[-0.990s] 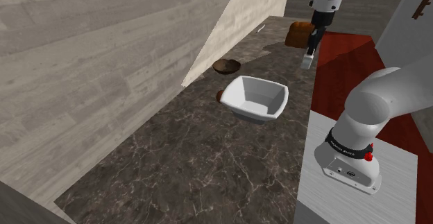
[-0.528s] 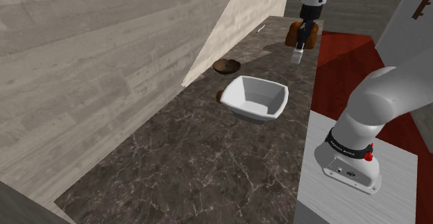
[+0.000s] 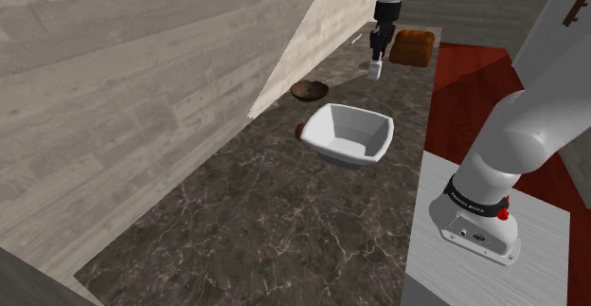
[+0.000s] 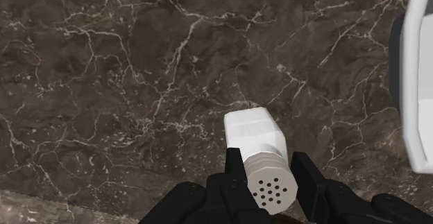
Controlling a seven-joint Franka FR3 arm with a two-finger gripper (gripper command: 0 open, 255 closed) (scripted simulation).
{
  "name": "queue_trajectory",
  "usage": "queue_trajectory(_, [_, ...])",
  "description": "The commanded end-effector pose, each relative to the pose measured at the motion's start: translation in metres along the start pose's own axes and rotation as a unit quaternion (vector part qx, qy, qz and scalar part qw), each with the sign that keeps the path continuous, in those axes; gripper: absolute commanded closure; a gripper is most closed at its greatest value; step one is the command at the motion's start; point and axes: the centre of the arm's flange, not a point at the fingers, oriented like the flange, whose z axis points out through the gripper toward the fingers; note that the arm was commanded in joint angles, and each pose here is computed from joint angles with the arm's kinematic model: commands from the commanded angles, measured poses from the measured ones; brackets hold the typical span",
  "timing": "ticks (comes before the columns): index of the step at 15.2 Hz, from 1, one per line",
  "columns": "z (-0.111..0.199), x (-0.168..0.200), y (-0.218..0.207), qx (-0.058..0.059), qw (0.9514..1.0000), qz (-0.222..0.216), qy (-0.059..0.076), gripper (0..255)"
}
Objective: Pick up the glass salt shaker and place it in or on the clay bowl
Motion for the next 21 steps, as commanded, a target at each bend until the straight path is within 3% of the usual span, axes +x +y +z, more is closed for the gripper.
queue_trajectory(1, [-0.005,0.024,-0.007,0.000,1.0000,0.000,0.000,255])
queue_trajectory(18, [-0.032,0.245,-0.075,0.000,1.0000,0.000,0.000,255])
queue_trajectory(21, [-0.016,0.246,-0.075,0.000,1.0000,0.000,0.000,255])
